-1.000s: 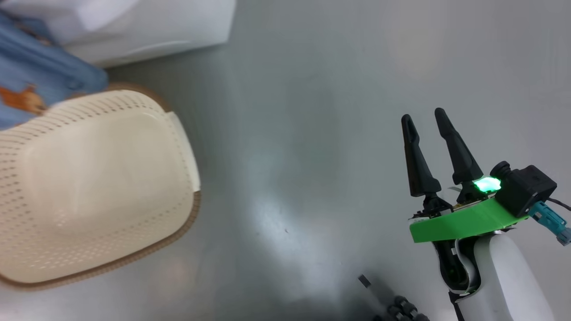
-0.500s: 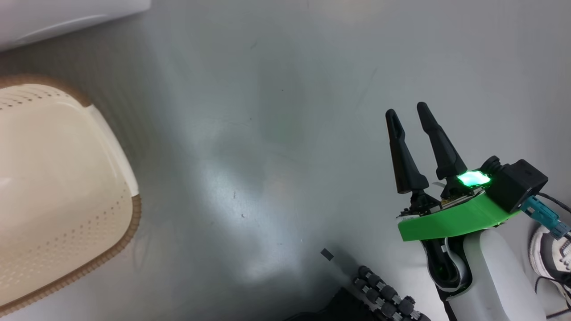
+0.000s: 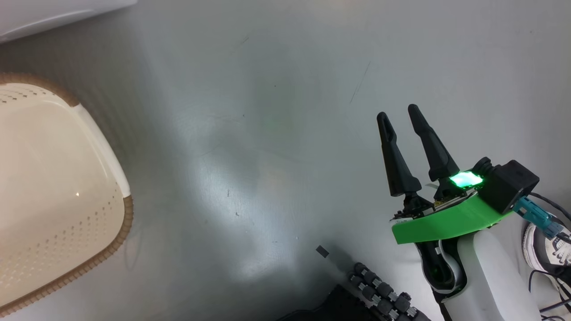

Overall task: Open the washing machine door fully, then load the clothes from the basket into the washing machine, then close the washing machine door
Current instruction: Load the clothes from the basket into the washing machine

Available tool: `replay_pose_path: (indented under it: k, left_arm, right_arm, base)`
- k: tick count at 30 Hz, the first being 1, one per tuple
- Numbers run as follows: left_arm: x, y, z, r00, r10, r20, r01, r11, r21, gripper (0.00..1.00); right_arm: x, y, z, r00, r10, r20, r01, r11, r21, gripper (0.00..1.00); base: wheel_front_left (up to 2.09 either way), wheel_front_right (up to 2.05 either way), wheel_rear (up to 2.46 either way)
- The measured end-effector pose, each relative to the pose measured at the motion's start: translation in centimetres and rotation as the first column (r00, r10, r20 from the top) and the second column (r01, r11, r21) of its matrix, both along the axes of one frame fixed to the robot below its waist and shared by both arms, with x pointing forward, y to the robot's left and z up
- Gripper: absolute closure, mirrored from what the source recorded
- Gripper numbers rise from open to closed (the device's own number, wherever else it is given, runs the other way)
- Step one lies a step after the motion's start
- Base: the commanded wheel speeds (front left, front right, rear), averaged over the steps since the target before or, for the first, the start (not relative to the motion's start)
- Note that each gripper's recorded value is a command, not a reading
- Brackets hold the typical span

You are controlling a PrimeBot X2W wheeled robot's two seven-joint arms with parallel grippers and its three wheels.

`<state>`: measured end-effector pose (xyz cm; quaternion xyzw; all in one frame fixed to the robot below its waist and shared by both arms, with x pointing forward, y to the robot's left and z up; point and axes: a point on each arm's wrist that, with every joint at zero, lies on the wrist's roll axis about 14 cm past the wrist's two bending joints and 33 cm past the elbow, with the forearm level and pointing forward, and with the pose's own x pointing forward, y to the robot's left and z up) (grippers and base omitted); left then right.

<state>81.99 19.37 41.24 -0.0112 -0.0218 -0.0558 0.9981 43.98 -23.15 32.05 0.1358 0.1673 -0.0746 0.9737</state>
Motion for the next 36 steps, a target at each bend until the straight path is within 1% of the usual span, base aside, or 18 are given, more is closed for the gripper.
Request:
replay_pose_path:
  k: [4,5,6,15,22,29,33,36]
  left_arm:
    - [-0.3,-0.3,-1.4,0.999,-0.009,-0.052,0.010,1.000,0.021,1.00]
    - [-0.3,-0.4,-1.6,0.998,-0.012,-0.059,0.014,0.999,0.031,0.62]
    - [-0.3,-0.5,-1.8,0.998,-0.014,-0.065,0.016,0.999,0.037,0.00]
    - [-0.4,-0.9,-2.1,0.996,-0.026,-0.083,0.030,0.998,0.051,0.00]
    - [-1.0,-1.5,-0.8,0.996,-0.047,-0.072,0.049,0.998,0.032,0.00]
    - [-3.0,-1.9,-1.0,0.992,-0.077,-0.104,0.081,0.996,0.037,0.00]
    - [-4.6,-2.6,-1.1,0.986,-0.116,-0.117,0.122,0.991,0.048,0.00]
    - [-6.2,-2.5,-1.6,0.982,-0.126,-0.141,0.132,0.991,0.035,0.00]
  right_arm:
    - [0.0,0.0,0.1,1.000,0.001,0.003,-0.001,1.000,0.001,0.00]
    - [0.1,0.0,0.1,1.000,0.001,0.003,-0.001,1.000,0.001,0.00]
    - [0.1,0.0,0.1,1.000,0.001,0.004,-0.001,1.000,0.000,0.00]
    - [0.8,0.1,0.5,1.000,0.008,0.024,-0.008,1.000,-0.001,0.00]
    - [1.3,0.1,1.1,0.999,0.015,0.046,-0.014,1.000,-0.014,0.00]
    - [2.4,0.4,2.2,0.995,0.037,0.087,-0.035,0.999,-0.034,0.00]
    - [3.0,1.1,2.6,0.992,0.063,0.105,-0.058,0.997,-0.045,0.00]
    - [3.4,1.6,3.1,0.989,0.078,0.123,-0.072,0.996,-0.052,0.00]
  base:
    - [0.00,0.00,0.00]
    - [0.00,0.00,0.00]
    - [0.00,0.00,0.00]
    - [0.00,0.00,0.00]
    - [0.00,0.00,0.00]
    - [0.00,0.00,0.00]
    - [0.00,0.00,0.00]
    - [0.00,0.00,0.00]
